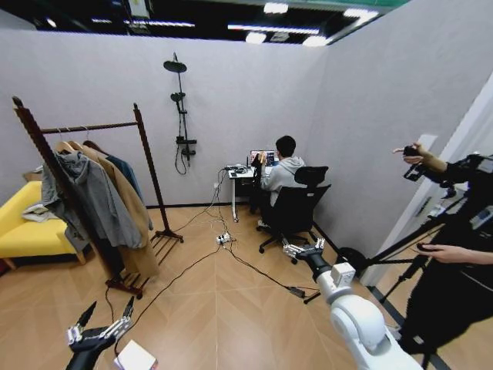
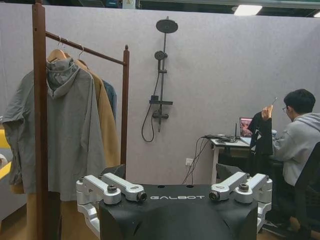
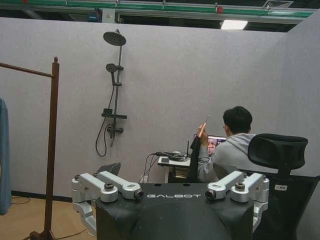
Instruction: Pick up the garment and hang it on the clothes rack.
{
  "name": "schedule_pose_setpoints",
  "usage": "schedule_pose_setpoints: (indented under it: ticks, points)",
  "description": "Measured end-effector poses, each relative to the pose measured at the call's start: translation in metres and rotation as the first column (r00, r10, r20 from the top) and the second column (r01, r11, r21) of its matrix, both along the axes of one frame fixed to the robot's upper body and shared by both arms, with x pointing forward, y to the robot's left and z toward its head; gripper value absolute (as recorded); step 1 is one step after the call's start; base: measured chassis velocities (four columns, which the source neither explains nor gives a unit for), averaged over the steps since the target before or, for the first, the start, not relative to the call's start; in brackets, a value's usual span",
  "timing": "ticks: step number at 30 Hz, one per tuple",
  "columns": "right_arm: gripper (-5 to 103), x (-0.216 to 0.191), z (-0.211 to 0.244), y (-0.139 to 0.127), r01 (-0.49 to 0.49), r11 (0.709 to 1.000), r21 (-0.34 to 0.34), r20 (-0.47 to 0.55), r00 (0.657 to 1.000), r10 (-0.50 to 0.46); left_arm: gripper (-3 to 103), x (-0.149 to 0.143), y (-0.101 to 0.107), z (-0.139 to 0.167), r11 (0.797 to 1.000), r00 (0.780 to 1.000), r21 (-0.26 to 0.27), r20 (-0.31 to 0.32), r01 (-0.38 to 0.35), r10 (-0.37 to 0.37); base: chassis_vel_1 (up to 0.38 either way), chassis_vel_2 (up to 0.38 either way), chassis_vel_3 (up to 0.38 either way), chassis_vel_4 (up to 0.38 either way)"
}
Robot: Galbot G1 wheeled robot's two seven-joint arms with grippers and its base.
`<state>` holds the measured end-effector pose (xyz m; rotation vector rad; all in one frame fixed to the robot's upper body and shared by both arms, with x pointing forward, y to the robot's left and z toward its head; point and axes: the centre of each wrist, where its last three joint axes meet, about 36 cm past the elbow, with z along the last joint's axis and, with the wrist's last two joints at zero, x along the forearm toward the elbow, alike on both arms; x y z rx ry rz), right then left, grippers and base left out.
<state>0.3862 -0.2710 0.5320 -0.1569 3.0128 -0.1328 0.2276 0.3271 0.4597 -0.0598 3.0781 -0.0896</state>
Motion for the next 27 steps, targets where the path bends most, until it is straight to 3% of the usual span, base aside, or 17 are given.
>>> schedule_pose_setpoints:
  ticks: [9, 21, 23, 27]
  points:
    - [100, 0.0, -0.001, 0.002, 0.0, 1.0, 0.012, -0.002, 1.0, 0.0, 100, 0.0, 0.0, 0.0, 1.0, 1.0, 0.0, 0.0, 0.0, 0.0, 0.0, 0.0, 0.0, 0.0]
    - [100, -0.023, -0.012, 0.0, 0.069, 0.994, 0.083, -0.049, 0.997, -0.065, 100, 0.0, 0.0, 0.0, 1.0, 1.0, 0.0, 0.0, 0.0, 0.0, 0.0, 0.0, 0.0, 0.0]
    - [100, -0.032, -0.006, 0.004, 0.072, 0.989, 0.131, -0.105, 0.993, -0.058, 100, 0.0, 0.0, 0.0, 1.0, 1.0, 0.0, 0.0, 0.0, 0.0, 0.0, 0.0, 0.0, 0.0]
    - [100, -0.041, -0.001, 0.006, 0.097, 0.986, 0.138, -0.158, 0.985, -0.075, 100, 0.0, 0.0, 0.0, 1.0, 1.0, 0.0, 0.0, 0.0, 0.0, 0.0, 0.0, 0.0, 0.0]
